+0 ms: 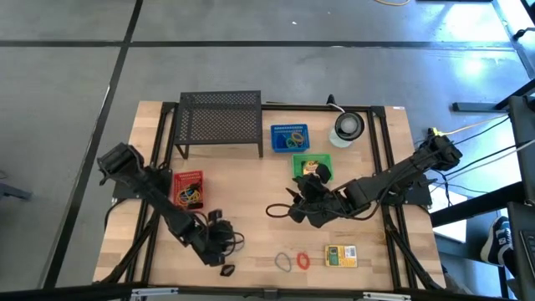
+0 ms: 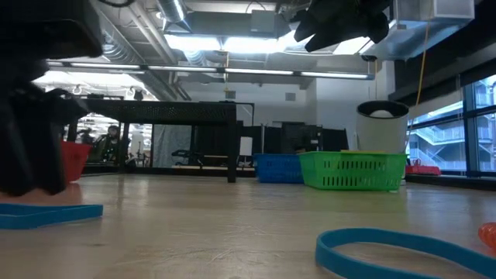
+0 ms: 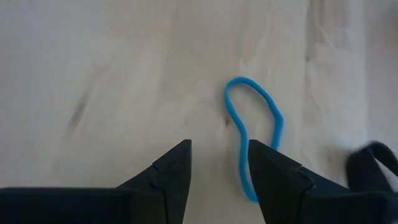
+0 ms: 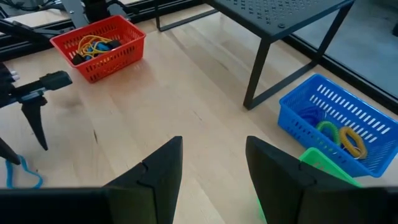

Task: Pick & Place Office Desk Supplies
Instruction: Put the blue rubber band into the orange basket

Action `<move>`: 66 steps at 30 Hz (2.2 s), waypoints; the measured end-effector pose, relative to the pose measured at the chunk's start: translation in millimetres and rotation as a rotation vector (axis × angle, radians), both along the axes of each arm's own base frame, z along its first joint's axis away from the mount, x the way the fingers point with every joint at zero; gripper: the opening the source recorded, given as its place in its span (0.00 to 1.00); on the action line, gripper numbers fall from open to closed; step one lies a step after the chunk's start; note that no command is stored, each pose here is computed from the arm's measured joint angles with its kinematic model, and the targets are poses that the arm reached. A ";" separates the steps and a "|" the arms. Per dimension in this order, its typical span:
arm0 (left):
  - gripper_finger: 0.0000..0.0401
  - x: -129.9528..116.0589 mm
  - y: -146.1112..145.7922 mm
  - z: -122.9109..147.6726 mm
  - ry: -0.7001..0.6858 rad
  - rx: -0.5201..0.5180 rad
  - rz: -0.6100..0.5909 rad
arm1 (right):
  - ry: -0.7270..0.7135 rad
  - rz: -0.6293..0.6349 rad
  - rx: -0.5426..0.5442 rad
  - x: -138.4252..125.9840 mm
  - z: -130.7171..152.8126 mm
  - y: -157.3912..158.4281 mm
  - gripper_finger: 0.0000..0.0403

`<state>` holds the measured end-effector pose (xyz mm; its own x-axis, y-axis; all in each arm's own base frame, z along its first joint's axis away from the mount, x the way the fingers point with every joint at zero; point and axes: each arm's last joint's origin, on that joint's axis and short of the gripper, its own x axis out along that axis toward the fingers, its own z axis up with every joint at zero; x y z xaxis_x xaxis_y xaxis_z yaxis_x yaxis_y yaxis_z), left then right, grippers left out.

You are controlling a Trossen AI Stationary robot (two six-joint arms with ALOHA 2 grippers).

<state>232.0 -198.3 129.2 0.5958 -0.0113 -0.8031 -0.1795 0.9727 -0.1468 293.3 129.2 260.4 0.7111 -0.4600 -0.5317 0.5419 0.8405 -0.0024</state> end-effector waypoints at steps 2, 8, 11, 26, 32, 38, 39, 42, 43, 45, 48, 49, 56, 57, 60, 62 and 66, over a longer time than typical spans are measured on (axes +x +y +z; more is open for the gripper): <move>0.37 -2.5 -1.9 -2.8 -0.007 -0.022 -0.006 | 0.001 0.002 0.002 0.1 -0.1 0.1 0.44; 0.38 0.3 -12.5 -12.8 -0.052 -0.002 -0.099 | 0.002 0.004 0.004 0.1 -0.2 0.2 0.44; 0.38 5.3 -13.1 -18.8 -0.079 0.039 -0.129 | 0.002 0.004 0.004 0.1 -0.2 0.2 0.44; 0.19 12.0 -6.2 -23.1 -0.063 0.071 -0.146 | 0.001 0.003 0.005 0.3 -0.1 -0.1 0.44; 0.04 15.4 -1.3 -24.4 -0.017 0.026 -0.161 | 0.001 0.003 0.005 0.3 -0.1 -0.1 0.44; 0.01 15.6 0.0 -18.4 -0.024 0.024 -0.197 | 0.002 0.003 0.004 0.3 -0.1 -0.1 0.44; 0.01 15.1 0.2 -15.1 -0.030 0.024 -0.213 | 0.002 0.003 0.004 0.3 -0.1 -0.1 0.44; 0.01 10.8 4.0 -5.6 -0.036 0.059 -0.250 | 0.001 0.003 0.005 0.3 -0.1 -0.1 0.44; 0.01 11.2 3.8 0.2 -0.063 0.060 -0.261 | 0.001 0.003 0.005 0.3 -0.1 -0.1 0.44; 0.01 11.8 3.7 14.4 -0.126 0.065 -0.269 | 0.001 0.003 0.005 0.3 -0.1 -0.1 0.44; 0.01 11.1 5.4 26.0 -0.175 0.089 -0.275 | 0.000 0.003 0.005 0.4 0.0 -0.1 0.44; 0.01 10.7 6.1 30.5 -0.195 0.096 -0.275 | 0.000 0.003 0.005 0.4 0.0 -0.1 0.44; 0.01 13.0 6.5 63.8 -0.405 0.145 -0.297 | 0.000 0.003 0.005 0.4 -0.1 -0.1 0.44; 0.01 13.6 6.5 69.7 -0.446 0.157 -0.299 | 0.000 0.002 0.005 0.4 -0.1 -0.2 0.44; 0.00 14.7 6.5 85.7 -0.557 0.190 -0.316 | -0.001 0.000 0.002 0.4 0.0 -0.3 0.44; 0.00 14.8 6.5 99.7 -0.650 0.201 -0.328 | -0.001 -0.001 0.002 0.4 0.0 -0.3 0.44; 0.00 12.7 8.3 127.0 -0.826 0.222 -0.339 | -0.006 -0.010 -0.009 0.3 0.2 -0.6 0.44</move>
